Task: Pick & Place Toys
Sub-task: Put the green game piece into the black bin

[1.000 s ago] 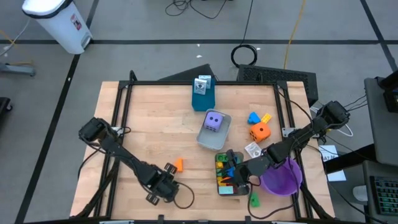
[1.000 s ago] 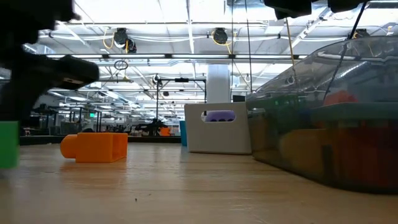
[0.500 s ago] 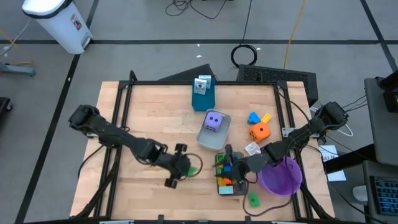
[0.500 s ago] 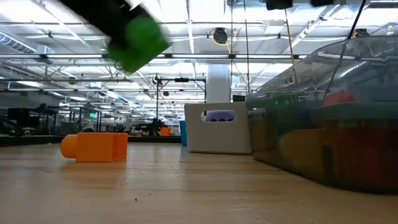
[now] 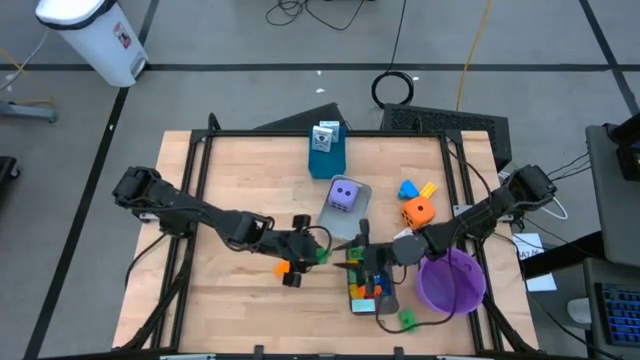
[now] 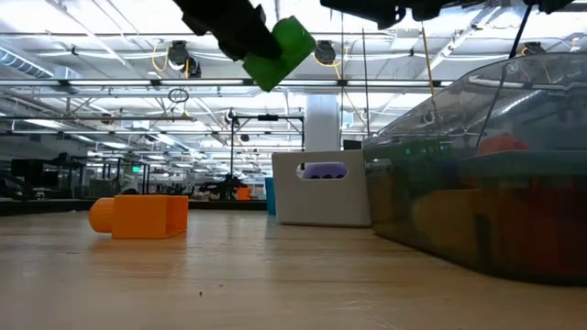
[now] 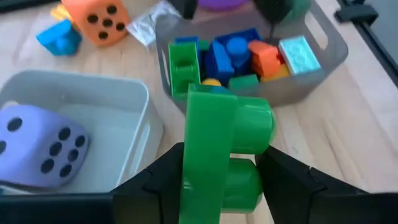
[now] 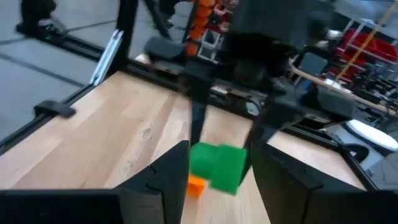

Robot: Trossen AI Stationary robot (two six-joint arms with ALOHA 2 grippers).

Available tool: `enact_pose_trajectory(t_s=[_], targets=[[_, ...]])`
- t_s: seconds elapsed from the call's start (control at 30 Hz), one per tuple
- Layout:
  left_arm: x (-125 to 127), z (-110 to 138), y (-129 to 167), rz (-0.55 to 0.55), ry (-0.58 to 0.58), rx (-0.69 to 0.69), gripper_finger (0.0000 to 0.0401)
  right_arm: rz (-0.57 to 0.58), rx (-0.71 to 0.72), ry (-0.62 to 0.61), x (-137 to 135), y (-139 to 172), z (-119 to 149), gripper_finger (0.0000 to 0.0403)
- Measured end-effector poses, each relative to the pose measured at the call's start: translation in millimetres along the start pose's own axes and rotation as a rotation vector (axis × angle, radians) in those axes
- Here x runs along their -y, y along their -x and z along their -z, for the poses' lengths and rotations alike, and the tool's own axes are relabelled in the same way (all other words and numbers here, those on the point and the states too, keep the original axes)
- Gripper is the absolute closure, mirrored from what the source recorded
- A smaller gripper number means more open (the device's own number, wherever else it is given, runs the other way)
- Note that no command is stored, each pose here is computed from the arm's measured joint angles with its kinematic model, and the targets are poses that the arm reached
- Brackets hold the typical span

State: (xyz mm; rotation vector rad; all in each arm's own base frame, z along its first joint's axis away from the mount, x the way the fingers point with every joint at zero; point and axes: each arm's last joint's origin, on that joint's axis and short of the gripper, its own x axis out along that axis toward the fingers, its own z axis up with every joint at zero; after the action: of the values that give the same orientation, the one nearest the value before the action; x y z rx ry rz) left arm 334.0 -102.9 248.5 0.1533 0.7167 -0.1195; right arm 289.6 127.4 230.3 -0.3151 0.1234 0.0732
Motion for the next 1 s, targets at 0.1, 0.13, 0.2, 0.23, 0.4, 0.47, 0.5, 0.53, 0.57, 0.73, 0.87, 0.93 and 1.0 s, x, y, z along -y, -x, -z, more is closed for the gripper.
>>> enact_pose_trajectory(t_s=[0.1, 0.13, 0.2, 0.23, 0.4, 0.47, 0.5, 0.53, 0.57, 0.73, 0.87, 0.93, 1.0], targets=[[-1, -3, 0, -0.009, 0.001, 0.035, 0.0215, 0.016, -0.008, -0.016, 5, -2, 2, 0.0237], [-2, -5, 0, -0.010, -0.002, 0.046, 0.0215, 0.022, -0.011, -0.023, 7, -3, 2, 0.0237], [-2, -6, 0, -0.013, -0.017, 0.055, 0.0220, 0.038, -0.007, -0.043, 11, -4, 3, 0.0237], [-2, -5, 0, -0.015, -0.028, 0.053, 0.0224, 0.044, -0.006, -0.045, 13, -5, 3, 0.0238], [-5, -7, 0, -0.045, -0.033, 0.072, 0.0222, 0.044, -0.007, -0.054, 14, -5, 3, 0.0238], [-7, -9, 0, -0.051, -0.039, 0.094, 0.0214, 0.045, -0.007, -0.073, 15, -5, 3, 0.0237], [-8, -10, -1, -0.054, -0.042, 0.101, 0.0212, 0.045, -0.007, -0.074, 15, -5, 3, 0.0236], [-8, -11, -1, -0.055, -0.041, 0.107, 0.0212, 0.046, -0.007, -0.074, 15, -5, 3, 0.0236], [-9, -12, -1, -0.057, -0.039, 0.115, 0.0212, 0.046, -0.006, -0.075, 15, -5, 3, 0.0237], [-11, -14, -1, -0.060, -0.032, 0.138, 0.0227, 0.047, -0.002, -0.078, 15, -5, 3, 0.0236], [-12, -15, -1, -0.062, -0.028, 0.152, 0.0219, 0.048, 0.000, -0.077, 15, -5, 2, 0.0236], [-12, -16, -1, -0.063, -0.026, 0.160, 0.0209, 0.048, 0.001, -0.077, 15, -5, 2, 0.0236], [-13, -16, -1, -0.065, -0.025, 0.165, 0.0206, 0.048, 0.001, -0.077, 15, -5, 2, 0.0236]])
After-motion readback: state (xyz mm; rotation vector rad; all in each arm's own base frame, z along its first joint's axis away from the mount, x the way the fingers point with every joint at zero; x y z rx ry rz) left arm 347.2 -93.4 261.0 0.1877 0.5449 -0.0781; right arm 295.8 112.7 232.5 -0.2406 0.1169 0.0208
